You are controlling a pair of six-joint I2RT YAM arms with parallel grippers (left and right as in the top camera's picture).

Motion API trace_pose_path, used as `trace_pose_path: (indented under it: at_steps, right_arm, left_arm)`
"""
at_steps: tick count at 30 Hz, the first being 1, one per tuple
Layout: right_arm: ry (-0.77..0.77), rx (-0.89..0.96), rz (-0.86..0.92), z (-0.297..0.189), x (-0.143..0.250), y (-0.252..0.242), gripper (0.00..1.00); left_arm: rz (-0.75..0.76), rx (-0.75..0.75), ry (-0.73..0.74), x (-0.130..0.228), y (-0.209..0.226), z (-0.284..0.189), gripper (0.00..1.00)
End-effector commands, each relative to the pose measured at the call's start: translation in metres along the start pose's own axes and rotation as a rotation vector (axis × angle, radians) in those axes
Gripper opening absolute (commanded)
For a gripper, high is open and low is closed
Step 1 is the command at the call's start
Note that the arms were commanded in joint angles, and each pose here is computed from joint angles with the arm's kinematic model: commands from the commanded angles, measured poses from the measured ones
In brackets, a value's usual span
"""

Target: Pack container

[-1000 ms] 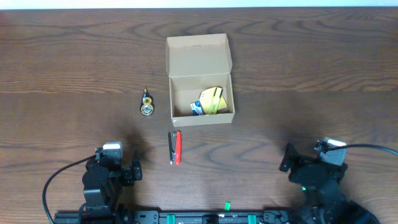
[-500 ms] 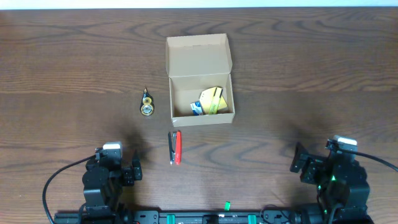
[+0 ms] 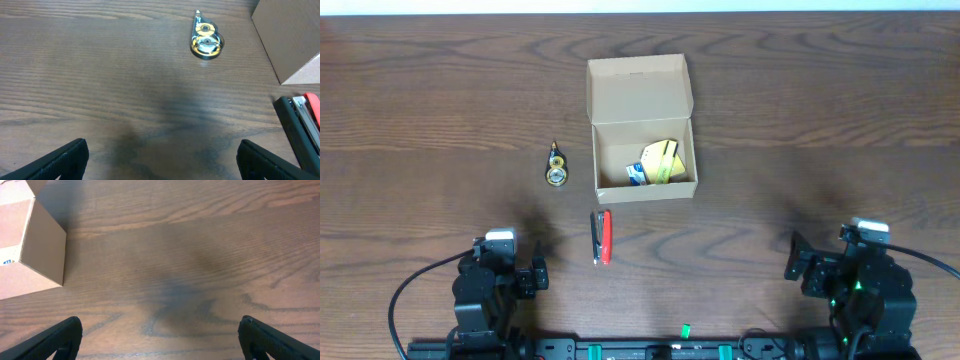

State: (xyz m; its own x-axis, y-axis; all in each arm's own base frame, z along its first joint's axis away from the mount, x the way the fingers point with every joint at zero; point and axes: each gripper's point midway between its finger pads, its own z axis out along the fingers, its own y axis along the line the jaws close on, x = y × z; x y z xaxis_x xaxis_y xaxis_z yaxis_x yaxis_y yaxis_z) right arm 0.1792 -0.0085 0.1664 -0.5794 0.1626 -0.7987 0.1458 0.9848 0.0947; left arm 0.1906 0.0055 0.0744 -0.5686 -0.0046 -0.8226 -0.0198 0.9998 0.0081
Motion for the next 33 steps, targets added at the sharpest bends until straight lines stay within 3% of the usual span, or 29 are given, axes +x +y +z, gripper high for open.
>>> trace_pose_path:
  at_steps: [1, 23, 28, 33]
  right_arm:
    - [-0.005, -0.004, -0.011, -0.001, 0.0, 0.0, 0.99]
    - [-0.005, -0.004, -0.011, -0.001, 0.0, 0.0, 0.99]
    - [-0.005, -0.004, -0.011, -0.001, 0.0, 0.0, 0.99]
    - [-0.005, -0.004, -0.011, -0.001, 0.0, 0.0, 0.99]
  left_arm:
    - [-0.007, -0.021, 0.008, 0.004, 0.004, 0.002, 0.95]
    - [0.0, -0.049, 0.016, 0.006, 0.009, 0.001, 0.95]
    - [-0.19, -0.041, -0.07, -0.019, 0.009, -0.005, 0.96]
    - [-0.215, -0.012, -0.087, -0.048, 0.004, -0.021, 0.95]
